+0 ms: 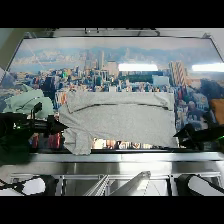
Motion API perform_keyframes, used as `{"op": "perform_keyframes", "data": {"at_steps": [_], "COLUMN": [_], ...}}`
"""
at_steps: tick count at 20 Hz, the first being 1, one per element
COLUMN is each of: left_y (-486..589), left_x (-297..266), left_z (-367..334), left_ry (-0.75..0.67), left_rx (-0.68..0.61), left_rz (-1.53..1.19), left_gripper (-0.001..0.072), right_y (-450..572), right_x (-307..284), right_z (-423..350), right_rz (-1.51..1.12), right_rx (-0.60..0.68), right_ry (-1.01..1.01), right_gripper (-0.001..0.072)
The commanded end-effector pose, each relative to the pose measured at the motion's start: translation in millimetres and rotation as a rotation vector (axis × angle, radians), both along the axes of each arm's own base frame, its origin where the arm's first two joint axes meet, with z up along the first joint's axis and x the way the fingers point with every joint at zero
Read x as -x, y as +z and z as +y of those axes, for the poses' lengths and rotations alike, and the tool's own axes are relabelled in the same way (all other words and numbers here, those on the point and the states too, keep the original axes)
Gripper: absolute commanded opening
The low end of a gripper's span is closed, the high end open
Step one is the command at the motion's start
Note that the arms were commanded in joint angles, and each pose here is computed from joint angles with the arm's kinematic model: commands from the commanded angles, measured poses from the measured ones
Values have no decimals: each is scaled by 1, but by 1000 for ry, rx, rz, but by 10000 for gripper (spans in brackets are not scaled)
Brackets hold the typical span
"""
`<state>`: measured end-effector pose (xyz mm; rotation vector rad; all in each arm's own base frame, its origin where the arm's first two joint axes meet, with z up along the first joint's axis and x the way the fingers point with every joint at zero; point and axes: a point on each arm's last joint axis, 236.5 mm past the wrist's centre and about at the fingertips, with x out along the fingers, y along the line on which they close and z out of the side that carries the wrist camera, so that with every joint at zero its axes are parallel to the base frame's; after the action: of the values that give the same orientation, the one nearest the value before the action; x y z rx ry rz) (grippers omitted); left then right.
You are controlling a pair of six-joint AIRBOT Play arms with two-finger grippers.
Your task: Fold the shirts.
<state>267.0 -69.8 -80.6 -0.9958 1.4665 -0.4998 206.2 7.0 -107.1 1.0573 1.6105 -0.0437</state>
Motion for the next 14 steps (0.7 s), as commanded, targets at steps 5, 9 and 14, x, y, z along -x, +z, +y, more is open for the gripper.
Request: {"op": "perform_keyframes", "data": {"at_steps": [5,9,14], "left_y": [3,9,26], "left_x": [4,10,15], "left_z": [-14,-18,0], "left_ry": [-55,-77,-15], "left_rx": [2,32,95], "left_rz": [-9,3,23], "left_gripper": [15,16,15], "right_y": [-1,26,48], "right_x": [-9,-25,-31], "right_z": [43,52,-18], "right_rz": [-83,-169,-162], "right_rx": [-218,-316,-143], "right_ry": [-9,2,-51], "right_gripper": [252,19,18]}}
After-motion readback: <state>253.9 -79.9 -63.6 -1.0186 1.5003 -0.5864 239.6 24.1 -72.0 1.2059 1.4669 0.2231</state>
